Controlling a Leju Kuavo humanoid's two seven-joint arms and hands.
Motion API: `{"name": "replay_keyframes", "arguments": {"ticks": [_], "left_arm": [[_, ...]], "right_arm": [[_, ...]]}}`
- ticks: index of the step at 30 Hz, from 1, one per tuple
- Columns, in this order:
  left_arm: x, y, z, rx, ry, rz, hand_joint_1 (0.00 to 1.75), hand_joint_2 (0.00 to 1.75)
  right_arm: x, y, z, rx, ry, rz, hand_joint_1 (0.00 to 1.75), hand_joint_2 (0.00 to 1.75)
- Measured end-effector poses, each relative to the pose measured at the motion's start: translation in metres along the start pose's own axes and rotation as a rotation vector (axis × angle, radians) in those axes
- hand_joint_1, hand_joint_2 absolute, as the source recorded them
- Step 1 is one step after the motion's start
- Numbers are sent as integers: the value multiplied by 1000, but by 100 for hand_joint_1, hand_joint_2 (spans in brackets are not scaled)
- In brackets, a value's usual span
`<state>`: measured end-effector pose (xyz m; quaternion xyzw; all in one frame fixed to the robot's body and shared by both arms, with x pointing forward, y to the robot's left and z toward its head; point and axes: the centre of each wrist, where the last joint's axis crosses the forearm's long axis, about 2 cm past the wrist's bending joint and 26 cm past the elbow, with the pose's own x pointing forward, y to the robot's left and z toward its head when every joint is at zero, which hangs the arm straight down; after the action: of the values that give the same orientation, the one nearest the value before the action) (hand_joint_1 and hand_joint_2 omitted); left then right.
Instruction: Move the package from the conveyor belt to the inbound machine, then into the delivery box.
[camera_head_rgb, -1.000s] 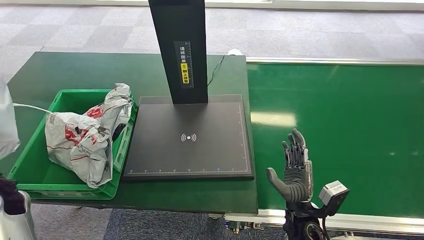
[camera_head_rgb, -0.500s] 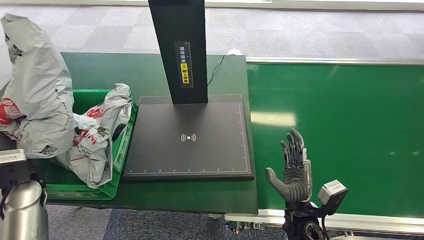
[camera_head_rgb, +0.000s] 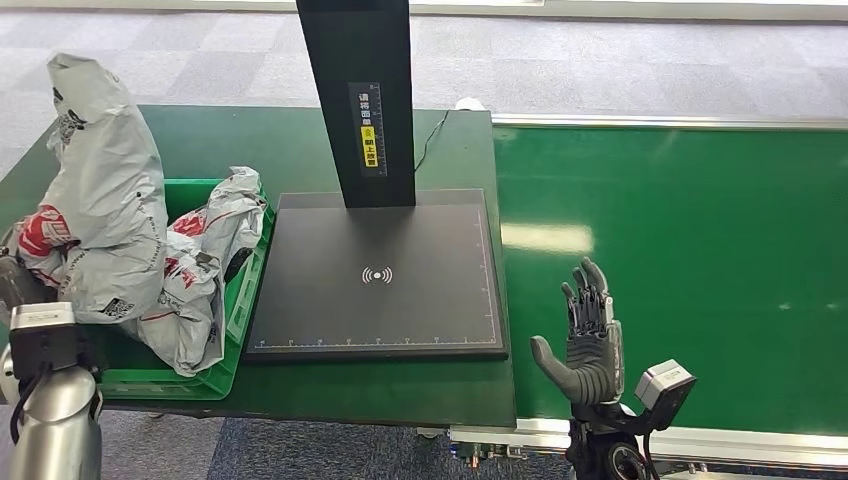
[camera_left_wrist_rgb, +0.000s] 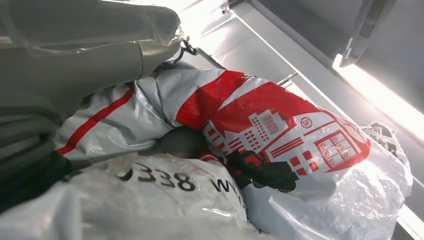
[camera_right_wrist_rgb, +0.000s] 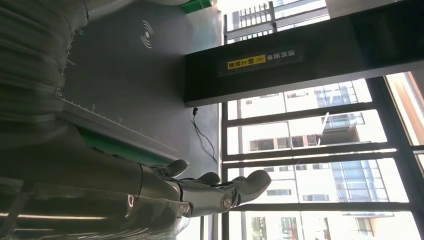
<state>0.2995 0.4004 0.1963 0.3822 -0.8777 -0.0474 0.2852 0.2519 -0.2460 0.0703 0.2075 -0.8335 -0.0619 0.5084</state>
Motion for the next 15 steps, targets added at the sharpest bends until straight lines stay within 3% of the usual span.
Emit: {"name": "replay_keyframes", "arguments": {"ticks": [3,6,10,15], "left_arm": [[-1,-1,4,-12,12,13,17,175],[-2,-2,7,-23,19,19,17,175],[-2,-5,8,-32,25,23,0,175],[-3,-7,11,-57,37,38,0,175]], "right_arm": [[0,0,1,-1,2,-1,0,175],[0,0,1,-2,2,-2,0,175],[0,-1,1,-3,2,-2,0,175],[0,-1,1,-4,2,-1,0,175]]}}
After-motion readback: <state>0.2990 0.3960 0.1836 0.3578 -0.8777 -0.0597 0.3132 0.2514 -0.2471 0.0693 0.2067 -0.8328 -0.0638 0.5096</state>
